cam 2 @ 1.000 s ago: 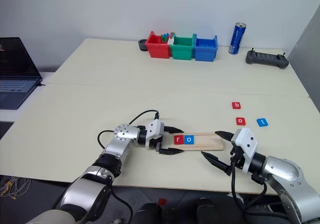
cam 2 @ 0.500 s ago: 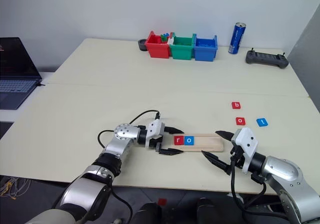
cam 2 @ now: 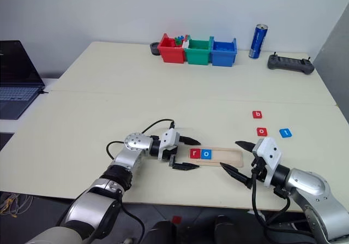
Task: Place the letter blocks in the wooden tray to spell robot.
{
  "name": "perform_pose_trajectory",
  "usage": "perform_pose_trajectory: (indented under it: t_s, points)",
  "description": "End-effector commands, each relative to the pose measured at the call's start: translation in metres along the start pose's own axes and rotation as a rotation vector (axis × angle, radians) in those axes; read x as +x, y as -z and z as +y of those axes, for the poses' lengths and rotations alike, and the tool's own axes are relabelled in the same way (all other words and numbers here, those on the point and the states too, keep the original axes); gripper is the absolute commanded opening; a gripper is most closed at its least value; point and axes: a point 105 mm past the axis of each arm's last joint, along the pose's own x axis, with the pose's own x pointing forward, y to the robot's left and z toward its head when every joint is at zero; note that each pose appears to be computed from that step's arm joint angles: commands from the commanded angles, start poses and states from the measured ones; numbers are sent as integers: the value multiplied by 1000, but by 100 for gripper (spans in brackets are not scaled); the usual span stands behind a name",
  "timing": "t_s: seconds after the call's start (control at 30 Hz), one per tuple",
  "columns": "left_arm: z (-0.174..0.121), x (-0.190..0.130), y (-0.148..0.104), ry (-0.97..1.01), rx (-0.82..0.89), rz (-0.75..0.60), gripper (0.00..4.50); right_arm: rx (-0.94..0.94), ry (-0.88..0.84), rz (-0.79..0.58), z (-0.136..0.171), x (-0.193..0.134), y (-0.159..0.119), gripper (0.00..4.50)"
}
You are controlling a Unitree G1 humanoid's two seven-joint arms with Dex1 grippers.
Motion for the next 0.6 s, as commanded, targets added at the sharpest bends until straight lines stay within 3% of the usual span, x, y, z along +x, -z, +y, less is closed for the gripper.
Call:
perform_pose_trajectory:
  t_s: [0.03,0.2,0.6]
  points:
    - [7,-11,-22,-10,59,-41,447,-32,16,-32,-3,-3,-10,450]
    - [7,-27,-30,-65,33,-67,447,16,98,-50,-11,-13,-12,450]
    - [-16,-28,-48,-231,-13,-172,447,41,697,53,-68,-29,24,450]
